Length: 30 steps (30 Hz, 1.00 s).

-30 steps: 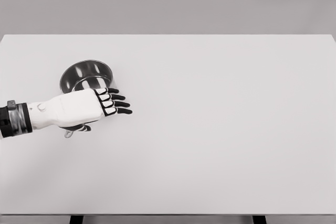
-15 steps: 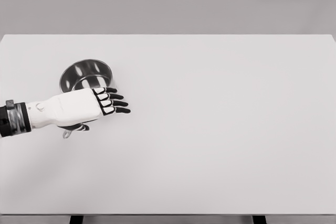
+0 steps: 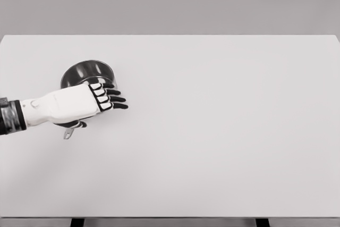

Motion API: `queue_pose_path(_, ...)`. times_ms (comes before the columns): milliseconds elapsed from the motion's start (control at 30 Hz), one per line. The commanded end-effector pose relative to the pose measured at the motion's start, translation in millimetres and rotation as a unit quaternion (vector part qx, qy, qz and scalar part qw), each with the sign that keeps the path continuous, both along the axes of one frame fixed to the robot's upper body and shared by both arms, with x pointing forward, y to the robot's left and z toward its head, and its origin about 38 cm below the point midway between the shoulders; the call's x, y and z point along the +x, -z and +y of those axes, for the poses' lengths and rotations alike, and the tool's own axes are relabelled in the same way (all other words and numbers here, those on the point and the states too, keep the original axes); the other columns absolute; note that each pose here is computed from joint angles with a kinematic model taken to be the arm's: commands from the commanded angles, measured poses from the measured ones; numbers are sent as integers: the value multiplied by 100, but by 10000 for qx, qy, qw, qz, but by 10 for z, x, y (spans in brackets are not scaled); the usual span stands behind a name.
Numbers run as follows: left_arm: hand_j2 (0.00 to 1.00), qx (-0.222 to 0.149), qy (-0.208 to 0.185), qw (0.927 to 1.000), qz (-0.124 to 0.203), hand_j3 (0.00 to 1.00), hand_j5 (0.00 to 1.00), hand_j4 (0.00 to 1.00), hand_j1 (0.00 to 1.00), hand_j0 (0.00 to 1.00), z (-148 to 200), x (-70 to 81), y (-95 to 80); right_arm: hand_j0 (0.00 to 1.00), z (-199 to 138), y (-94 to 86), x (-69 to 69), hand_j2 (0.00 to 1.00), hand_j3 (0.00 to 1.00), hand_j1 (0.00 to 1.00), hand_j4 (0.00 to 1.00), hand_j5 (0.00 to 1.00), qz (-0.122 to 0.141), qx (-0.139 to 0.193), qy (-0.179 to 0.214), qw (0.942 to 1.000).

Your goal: Rotate pot handle

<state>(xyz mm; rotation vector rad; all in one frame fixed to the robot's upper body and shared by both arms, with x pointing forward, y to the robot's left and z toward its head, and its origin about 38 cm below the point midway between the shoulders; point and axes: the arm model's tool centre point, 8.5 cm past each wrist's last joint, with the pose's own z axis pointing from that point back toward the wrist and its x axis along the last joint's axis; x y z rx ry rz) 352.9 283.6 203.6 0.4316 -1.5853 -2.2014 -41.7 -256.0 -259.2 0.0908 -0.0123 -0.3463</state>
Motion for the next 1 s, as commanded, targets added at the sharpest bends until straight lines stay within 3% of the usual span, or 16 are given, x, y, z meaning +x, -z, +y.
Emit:
queue_pose_path(0, 100, -28, -23, 10000, -5, 100, 100, 100, 100, 100, 12, 4, -16, 100, 0, 0, 0, 100, 100, 100, 100, 100, 1, 1, -1, 10000)
queue_pose_path(667, 100, -112, -540, 9982, -253, 100, 100, 100, 100, 100, 350, -2, -181, 100, 0, 0, 0, 100, 100, 100, 100, 100, 1, 1, -1, 10000)
queue_pose_path(967, 100, -256, -554, 9974, -395, 100, 100, 100, 100, 100, 360, -31, -302, 100, 0, 0, 0, 100, 100, 100, 100, 100, 1, 1, -1, 10000)
